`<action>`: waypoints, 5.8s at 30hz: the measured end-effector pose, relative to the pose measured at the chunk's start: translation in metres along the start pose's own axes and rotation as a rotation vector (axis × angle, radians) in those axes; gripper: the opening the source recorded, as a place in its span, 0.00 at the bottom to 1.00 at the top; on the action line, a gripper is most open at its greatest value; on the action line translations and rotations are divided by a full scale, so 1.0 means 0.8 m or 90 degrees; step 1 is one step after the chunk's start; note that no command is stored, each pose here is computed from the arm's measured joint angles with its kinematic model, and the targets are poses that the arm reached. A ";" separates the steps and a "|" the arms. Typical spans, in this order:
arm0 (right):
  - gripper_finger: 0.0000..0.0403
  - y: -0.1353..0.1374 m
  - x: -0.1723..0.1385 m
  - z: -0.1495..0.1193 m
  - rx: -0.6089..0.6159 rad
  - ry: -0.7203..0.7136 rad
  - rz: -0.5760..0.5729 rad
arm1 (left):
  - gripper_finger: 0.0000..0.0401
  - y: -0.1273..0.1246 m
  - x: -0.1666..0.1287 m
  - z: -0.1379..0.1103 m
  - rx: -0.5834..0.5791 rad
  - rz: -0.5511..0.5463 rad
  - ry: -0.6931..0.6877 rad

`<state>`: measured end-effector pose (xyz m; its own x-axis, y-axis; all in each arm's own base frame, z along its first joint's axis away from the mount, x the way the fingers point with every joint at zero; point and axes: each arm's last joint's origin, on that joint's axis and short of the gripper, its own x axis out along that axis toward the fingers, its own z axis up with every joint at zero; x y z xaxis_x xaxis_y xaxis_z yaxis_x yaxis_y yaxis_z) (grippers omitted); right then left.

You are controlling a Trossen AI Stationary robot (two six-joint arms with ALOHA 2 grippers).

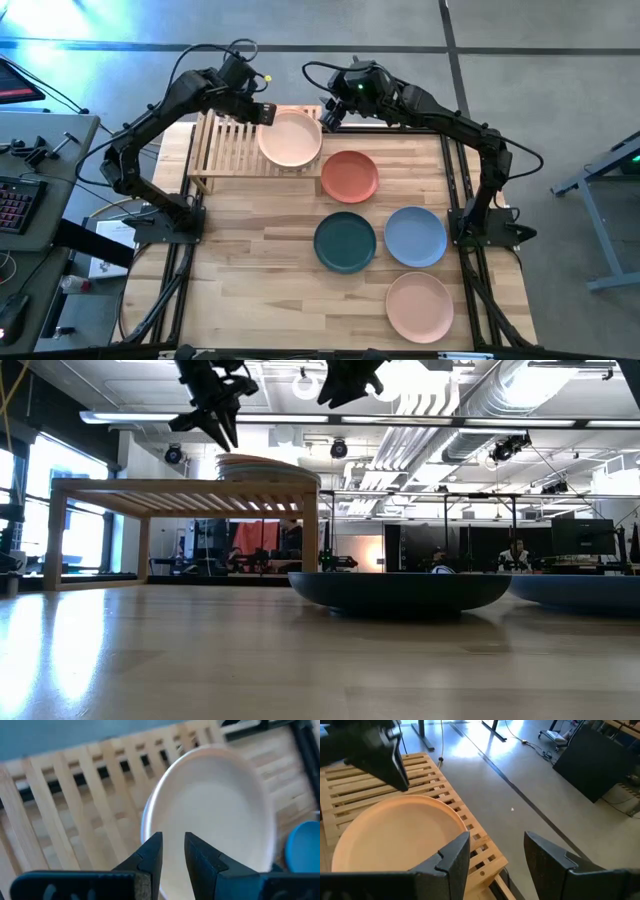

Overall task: Place and stack plates onto a shelf
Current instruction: Stack the light orange plate on top of the brown plate on the shelf, then put the blue plate on the shelf

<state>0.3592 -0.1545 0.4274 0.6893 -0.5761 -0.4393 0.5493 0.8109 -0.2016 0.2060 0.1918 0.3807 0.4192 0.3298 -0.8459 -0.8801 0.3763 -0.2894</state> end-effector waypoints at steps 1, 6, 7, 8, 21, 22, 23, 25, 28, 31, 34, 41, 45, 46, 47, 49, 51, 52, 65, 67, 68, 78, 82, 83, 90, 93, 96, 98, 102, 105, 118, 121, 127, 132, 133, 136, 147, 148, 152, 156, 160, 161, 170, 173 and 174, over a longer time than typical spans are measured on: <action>0.42 0.000 0.000 -0.001 -0.001 0.003 0.001 | 0.17 -0.001 -0.003 0.001 0.005 -0.003 -0.005; 0.42 0.000 0.000 -0.004 -0.006 0.019 0.002 | 0.17 -0.008 -0.005 -0.002 0.021 -0.010 -0.004; 0.42 0.000 0.000 -0.004 -0.006 0.021 0.002 | 0.17 -0.009 -0.005 -0.003 0.024 -0.012 -0.003; 0.42 0.000 0.000 -0.004 -0.006 0.022 0.002 | 0.17 -0.011 -0.004 -0.004 0.027 -0.013 -0.001; 0.42 0.001 0.000 -0.004 -0.006 0.022 0.002 | 0.17 -0.035 0.043 -0.008 0.072 0.006 0.068; 0.42 0.001 0.000 -0.004 -0.006 0.022 0.002 | 0.17 -0.036 0.048 -0.007 0.072 0.011 0.073; 0.42 0.001 0.000 -0.004 -0.006 0.022 0.002 | 0.17 -0.036 0.052 -0.006 0.073 0.015 0.077; 0.42 0.001 0.000 -0.004 -0.006 0.022 0.002 | 0.17 -0.035 0.057 -0.005 0.075 0.029 0.077; 0.42 0.001 0.000 -0.004 -0.006 0.022 0.002 | 0.17 -0.034 0.065 -0.004 0.076 0.052 0.081; 0.42 0.001 0.000 -0.005 -0.007 0.023 0.002 | 0.17 -0.033 0.071 -0.004 0.075 0.061 0.089; 0.42 0.001 0.000 -0.005 -0.007 0.023 0.002 | 0.17 -0.034 0.080 -0.004 0.074 0.055 0.108; 0.42 0.001 0.000 -0.005 -0.007 0.023 0.002 | 0.17 -0.035 0.089 -0.003 0.096 0.058 0.119; 0.42 0.000 0.000 -0.005 -0.007 0.023 0.002 | 0.17 -0.033 0.074 -0.001 0.095 0.060 0.093; 0.42 0.000 0.000 -0.005 -0.007 0.023 0.002 | 0.17 -0.034 0.069 0.001 0.097 0.058 0.083; 0.42 0.001 0.000 -0.005 -0.007 0.023 0.002 | 0.17 -0.035 0.063 0.003 0.102 0.054 0.072; 0.42 0.001 0.000 -0.005 -0.007 0.023 0.002 | 0.17 -0.037 0.048 0.007 0.105 0.041 0.050; 0.42 0.000 0.000 -0.005 -0.009 0.028 0.003 | 0.17 -0.041 0.032 0.007 0.113 0.016 0.033; 0.42 0.001 -0.001 -0.007 -0.011 0.035 0.004 | 0.17 -0.044 0.024 0.005 0.123 -0.001 0.029; 0.42 0.012 -0.018 -0.051 0.147 0.295 0.134 | 0.17 -0.072 -0.053 -0.073 0.300 -0.072 0.104; 0.42 0.018 -0.024 -0.058 0.172 0.343 0.134 | 0.17 -0.075 -0.058 -0.085 0.323 -0.058 0.121; 0.42 0.022 -0.028 -0.061 0.179 0.368 0.135 | 0.17 -0.077 -0.059 -0.091 0.336 -0.047 0.129; 0.42 0.106 -0.043 -0.104 0.242 0.523 0.159 | 0.17 -0.103 -0.073 -0.148 0.462 -0.037 0.201; 0.42 0.146 -0.052 -0.130 0.261 0.582 0.140 | 0.17 -0.113 -0.080 -0.166 0.508 -0.050 0.202; 0.42 0.156 -0.055 -0.138 0.263 0.597 0.134 | 0.17 -0.115 -0.081 -0.169 0.518 -0.054 0.203; 0.42 0.216 -0.081 -0.196 0.279 0.691 0.064 | 0.17 -0.124 -0.088 -0.189 0.568 -0.074 0.209; 0.42 0.236 -0.094 -0.221 0.274 0.719 0.034 | 0.17 -0.128 -0.091 -0.197 0.588 -0.083 0.212; 0.42 0.252 -0.109 -0.243 0.263 0.740 0.008 | 0.17 -0.131 -0.095 -0.206 0.598 -0.088 0.214; 0.42 0.260 -0.117 -0.255 0.257 0.750 -0.009 | 0.17 -0.132 -0.097 -0.210 0.600 -0.084 0.208; 0.42 0.272 -0.131 -0.272 0.242 0.756 -0.027 | 0.17 -0.135 -0.100 -0.217 0.587 -0.066 0.188; 0.42 0.278 -0.138 -0.284 0.222 0.756 -0.027 | 0.17 -0.136 -0.102 -0.222 0.577 -0.065 0.188; 0.42 0.281 -0.138 -0.347 0.215 0.771 -0.091 | 0.17 -0.140 -0.108 -0.236 0.548 -0.064 0.187; 0.42 0.281 -0.135 -0.357 0.215 0.770 -0.086 | 0.17 -0.140 -0.108 -0.235 0.549 -0.060 0.180; 0.42 0.277 -0.130 -0.376 0.203 0.772 -0.088 | 0.17 -0.140 -0.107 -0.235 0.550 -0.060 0.179; 0.41 0.277 -0.126 -0.389 0.211 0.776 -0.075 | 0.17 -0.140 -0.107 -0.235 0.562 -0.062 0.179; 0.41 0.277 -0.126 -0.391 0.213 0.776 -0.072 | 0.17 -0.140 -0.107 -0.235 0.566 -0.062 0.178; 0.37 0.277 -0.125 -0.394 0.220 0.778 -0.073 | 0.17 -0.140 -0.107 -0.235 0.567 -0.062 0.178; 0.09 0.276 -0.125 -0.397 0.227 0.806 -0.066 | 0.17 -0.140 -0.106 -0.233 0.569 -0.038 0.147; 0.06 0.276 -0.125 -0.397 0.227 0.807 -0.066 | 0.17 -0.140 -0.106 -0.233 0.569 -0.038 0.147; 0.02 0.277 -0.127 -0.392 0.228 0.815 -0.066 | 0.17 -0.140 -0.106 -0.233 0.571 -0.038 0.147; 0.00 0.277 -0.131 -0.377 0.218 0.811 -0.080 | 0.17 -0.140 -0.106 -0.233 0.580 -0.039 0.147; 0.00 0.276 -0.138 -0.357 0.205 0.799 -0.105 | 0.17 -0.140 -0.106 -0.232 0.580 -0.037 0.145; 0.00 0.276 -0.139 -0.352 0.201 0.795 -0.111 | 0.17 -0.139 -0.106 -0.232 0.581 -0.036 0.143; 0.00 0.272 -0.154 -0.308 0.182 0.762 -0.141 | 0.17 -0.139 -0.106 -0.232 0.601 -0.038 0.143; 0.00 0.269 -0.160 -0.292 0.174 0.749 -0.151 | 0.17 -0.139 -0.106 -0.232 0.602 -0.034 0.138; 0.00 0.268 -0.162 -0.286 0.171 0.742 -0.154 | 0.17 -0.139 -0.106 -0.231 0.602 -0.031 0.134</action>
<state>0.2793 0.1179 0.2407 -0.2051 -0.1605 -0.9655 0.7801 0.5690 -0.2603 0.2273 -0.0383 0.4018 0.3206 0.1688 -0.9321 -0.2820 0.9564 0.0762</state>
